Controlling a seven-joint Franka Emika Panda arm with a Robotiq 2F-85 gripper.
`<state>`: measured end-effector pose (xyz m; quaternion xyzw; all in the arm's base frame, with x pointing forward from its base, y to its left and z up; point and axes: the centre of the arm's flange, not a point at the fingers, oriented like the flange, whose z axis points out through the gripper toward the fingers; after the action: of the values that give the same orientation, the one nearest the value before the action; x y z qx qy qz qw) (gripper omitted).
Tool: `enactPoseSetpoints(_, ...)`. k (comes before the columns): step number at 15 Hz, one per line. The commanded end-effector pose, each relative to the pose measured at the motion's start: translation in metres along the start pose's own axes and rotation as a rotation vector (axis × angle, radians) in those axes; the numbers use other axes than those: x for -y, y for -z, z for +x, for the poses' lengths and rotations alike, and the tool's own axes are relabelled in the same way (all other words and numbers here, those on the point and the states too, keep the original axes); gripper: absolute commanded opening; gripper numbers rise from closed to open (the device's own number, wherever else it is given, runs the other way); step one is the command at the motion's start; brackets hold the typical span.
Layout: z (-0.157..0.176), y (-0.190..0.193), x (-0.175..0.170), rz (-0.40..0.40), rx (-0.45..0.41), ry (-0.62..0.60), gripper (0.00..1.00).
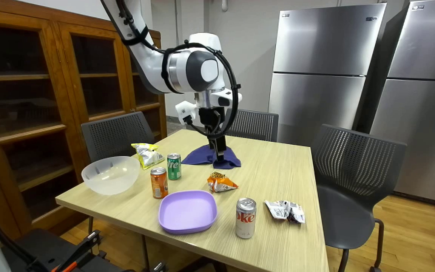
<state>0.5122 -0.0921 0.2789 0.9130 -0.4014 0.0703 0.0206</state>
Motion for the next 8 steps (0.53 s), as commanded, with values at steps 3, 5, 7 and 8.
enactPoseSetpoints(3,0.002,-0.027,0.036,-0.012,-0.022,-0.095,1.0)
enactPoseSetpoints(5,0.004,-0.037,0.046,-0.015,-0.022,-0.129,1.0)
enactPoseSetpoints(7,0.007,-0.047,0.052,-0.027,-0.022,-0.161,1.0)
enactPoseSetpoints(8,0.008,-0.052,0.055,-0.032,-0.02,-0.178,1.0)
